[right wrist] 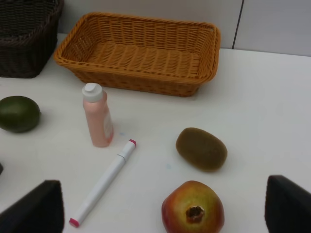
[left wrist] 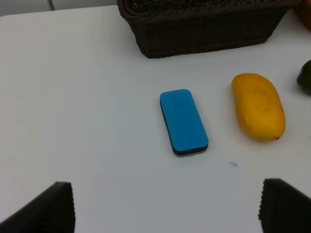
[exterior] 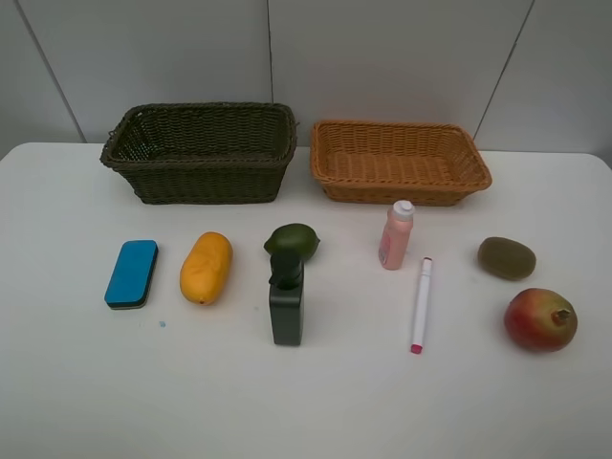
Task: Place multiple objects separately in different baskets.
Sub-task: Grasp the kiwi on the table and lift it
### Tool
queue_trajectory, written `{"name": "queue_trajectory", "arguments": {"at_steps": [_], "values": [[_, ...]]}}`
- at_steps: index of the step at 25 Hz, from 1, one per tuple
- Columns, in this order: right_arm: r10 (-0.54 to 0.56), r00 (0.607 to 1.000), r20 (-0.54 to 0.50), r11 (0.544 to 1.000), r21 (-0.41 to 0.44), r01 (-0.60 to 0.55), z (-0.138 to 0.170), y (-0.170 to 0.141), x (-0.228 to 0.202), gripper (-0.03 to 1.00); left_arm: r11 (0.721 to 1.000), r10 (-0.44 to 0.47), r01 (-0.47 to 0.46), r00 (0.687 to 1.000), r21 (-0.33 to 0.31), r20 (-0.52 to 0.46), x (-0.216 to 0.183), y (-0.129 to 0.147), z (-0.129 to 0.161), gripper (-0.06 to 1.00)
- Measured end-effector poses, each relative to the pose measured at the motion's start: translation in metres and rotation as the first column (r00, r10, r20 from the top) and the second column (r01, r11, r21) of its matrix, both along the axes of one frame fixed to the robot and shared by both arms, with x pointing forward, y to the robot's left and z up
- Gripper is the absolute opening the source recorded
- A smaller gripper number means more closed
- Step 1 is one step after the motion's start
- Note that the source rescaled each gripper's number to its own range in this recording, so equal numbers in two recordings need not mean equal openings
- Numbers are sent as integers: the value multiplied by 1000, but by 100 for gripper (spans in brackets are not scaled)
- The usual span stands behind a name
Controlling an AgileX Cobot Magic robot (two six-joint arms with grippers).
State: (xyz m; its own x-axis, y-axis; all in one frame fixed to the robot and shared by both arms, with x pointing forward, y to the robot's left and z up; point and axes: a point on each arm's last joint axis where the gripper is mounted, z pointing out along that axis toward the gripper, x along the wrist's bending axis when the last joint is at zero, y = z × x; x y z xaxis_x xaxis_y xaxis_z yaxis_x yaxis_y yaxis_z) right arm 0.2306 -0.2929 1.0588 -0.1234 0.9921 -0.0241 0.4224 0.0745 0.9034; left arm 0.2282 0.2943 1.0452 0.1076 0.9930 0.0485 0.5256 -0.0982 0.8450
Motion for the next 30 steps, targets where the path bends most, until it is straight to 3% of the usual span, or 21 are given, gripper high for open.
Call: {"name": "queue_trajectory", "arguments": {"at_steps": [5,15,21,30], "values": [[-1,1000,-26,1000,-1,1,1,0,6,100,1000,0,0,1000,0,0,0,0,0,100],[-5,971,-238,1000,-14,1,21,2,63,100,1000,0,0,1000,0,0,0,0,0,100],[-9,933,-361,999,-32,-3,41,3,112,100,1000,0,0,1000,0,0,0,0,0,100],[57,862,-503,965,-193,-176,45,3,183,100,1000,0,0,1000,0,0,0,0,0,100]]}}
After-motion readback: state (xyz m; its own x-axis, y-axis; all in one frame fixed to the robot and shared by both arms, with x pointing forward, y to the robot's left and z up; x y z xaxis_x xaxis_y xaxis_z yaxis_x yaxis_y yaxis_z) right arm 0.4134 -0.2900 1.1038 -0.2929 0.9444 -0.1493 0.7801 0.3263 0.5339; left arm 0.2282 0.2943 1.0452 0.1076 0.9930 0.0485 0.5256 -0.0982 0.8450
